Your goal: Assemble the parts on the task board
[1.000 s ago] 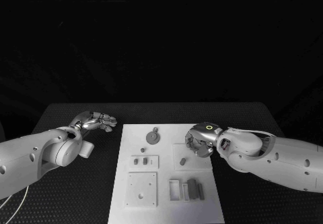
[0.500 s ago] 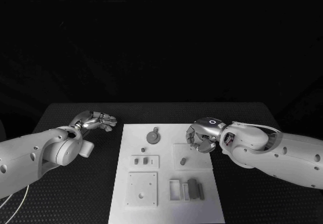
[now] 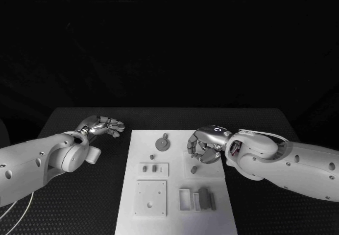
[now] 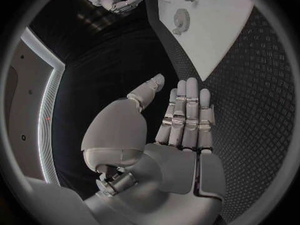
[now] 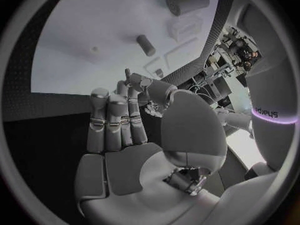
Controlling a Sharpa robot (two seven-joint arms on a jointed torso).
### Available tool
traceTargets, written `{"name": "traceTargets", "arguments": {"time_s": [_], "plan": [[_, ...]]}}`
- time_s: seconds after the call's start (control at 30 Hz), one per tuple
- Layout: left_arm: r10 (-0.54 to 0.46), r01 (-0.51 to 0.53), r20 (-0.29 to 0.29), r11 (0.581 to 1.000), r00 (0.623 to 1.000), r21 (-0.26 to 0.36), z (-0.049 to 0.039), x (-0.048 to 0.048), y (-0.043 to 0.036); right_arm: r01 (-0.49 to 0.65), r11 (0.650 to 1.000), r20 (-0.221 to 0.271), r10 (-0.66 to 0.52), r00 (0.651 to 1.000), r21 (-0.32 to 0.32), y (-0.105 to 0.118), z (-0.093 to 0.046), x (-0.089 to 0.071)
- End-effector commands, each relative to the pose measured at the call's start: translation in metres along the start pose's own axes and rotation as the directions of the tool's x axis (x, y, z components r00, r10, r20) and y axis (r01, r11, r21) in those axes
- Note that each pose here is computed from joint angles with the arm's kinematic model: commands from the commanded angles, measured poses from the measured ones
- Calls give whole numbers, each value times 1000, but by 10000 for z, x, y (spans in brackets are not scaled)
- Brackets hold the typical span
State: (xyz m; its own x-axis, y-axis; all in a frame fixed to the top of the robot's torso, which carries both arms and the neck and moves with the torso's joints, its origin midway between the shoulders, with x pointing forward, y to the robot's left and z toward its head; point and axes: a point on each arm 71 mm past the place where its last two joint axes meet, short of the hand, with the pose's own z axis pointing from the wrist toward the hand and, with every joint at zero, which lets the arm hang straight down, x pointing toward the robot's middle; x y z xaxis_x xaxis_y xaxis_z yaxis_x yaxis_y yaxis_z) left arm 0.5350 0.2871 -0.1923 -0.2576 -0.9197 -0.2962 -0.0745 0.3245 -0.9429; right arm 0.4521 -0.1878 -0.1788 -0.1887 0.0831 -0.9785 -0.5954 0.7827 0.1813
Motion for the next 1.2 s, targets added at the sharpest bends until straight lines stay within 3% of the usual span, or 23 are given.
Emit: {"name": "traceTargets", "arguments": {"time_s": [0.03,0.47,0.83,1.2], "plan": [[0,1,-13,1000,1000,11,12,28,-16,-46,997,7,47,999,-54,165,54,0],[3,-3,-13,1000,1000,14,92,90,-39,-90,975,-35,84,996,-206,799,254,196],[11,-11,-14,1000,1000,19,223,156,-58,-89,963,-82,70,994,-255,1019,323,523],[15,-15,-12,1000,1000,2,323,228,53,-66,956,-98,40,994,-285,1145,366,741]]}}
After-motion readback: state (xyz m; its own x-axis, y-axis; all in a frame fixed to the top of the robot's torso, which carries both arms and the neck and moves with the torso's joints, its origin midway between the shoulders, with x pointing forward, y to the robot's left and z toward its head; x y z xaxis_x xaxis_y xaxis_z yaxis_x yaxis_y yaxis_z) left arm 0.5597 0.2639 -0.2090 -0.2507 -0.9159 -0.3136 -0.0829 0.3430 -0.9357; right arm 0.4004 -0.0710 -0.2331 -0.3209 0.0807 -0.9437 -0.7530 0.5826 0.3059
